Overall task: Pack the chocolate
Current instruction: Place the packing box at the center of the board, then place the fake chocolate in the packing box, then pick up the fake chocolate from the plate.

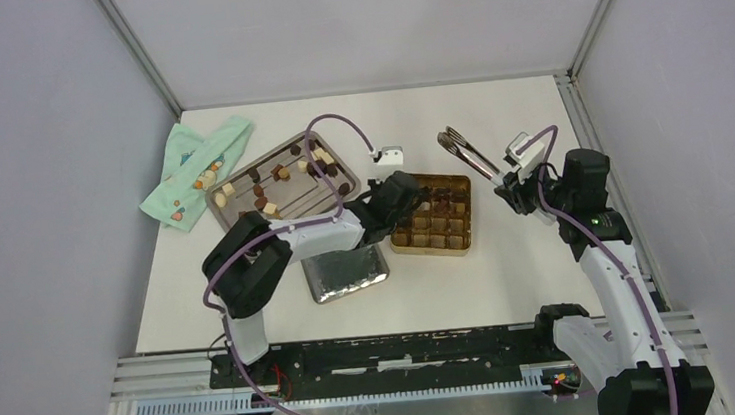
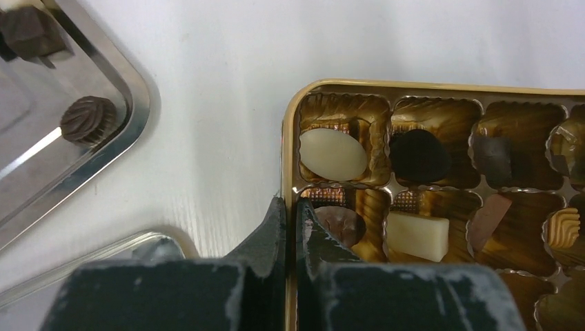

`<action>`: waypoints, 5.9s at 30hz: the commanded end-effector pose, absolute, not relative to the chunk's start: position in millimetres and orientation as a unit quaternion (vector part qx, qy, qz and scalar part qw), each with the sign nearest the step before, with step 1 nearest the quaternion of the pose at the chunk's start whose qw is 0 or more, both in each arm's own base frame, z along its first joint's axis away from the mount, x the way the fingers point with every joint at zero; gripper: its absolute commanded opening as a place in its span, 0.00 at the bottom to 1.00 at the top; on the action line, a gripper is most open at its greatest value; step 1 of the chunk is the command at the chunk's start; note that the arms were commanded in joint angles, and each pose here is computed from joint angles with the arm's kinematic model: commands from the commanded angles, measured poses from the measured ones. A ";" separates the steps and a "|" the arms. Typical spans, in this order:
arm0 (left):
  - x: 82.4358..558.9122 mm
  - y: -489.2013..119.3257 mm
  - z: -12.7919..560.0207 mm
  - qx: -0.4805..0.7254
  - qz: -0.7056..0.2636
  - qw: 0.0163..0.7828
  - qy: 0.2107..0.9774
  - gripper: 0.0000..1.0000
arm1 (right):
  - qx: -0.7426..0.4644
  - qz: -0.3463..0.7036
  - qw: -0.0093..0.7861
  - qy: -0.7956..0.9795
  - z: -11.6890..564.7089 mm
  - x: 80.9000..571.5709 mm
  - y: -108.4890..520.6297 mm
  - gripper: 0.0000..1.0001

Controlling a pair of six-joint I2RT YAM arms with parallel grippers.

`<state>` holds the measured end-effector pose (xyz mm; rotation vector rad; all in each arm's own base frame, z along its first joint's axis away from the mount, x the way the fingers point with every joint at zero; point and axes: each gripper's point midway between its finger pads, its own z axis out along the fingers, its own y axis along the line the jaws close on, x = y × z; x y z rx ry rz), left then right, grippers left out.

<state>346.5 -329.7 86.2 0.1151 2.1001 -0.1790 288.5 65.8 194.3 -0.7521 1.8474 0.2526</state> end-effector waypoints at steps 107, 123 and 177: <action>223.6 -65.5 280.9 -0.011 -0.031 0.632 0.774 0.90 | -0.639 0.189 0.394 0.633 188.3 300.4 273.8 0.40; 220.3 -55.5 288.1 -0.029 -0.031 0.647 0.762 0.90 | -0.671 0.152 0.333 0.644 148.6 329.0 379.3 0.40; 219.6 -49.7 292.2 -0.041 -0.035 0.655 0.754 0.89 | -0.654 0.118 0.315 0.677 118.3 346.7 413.4 0.21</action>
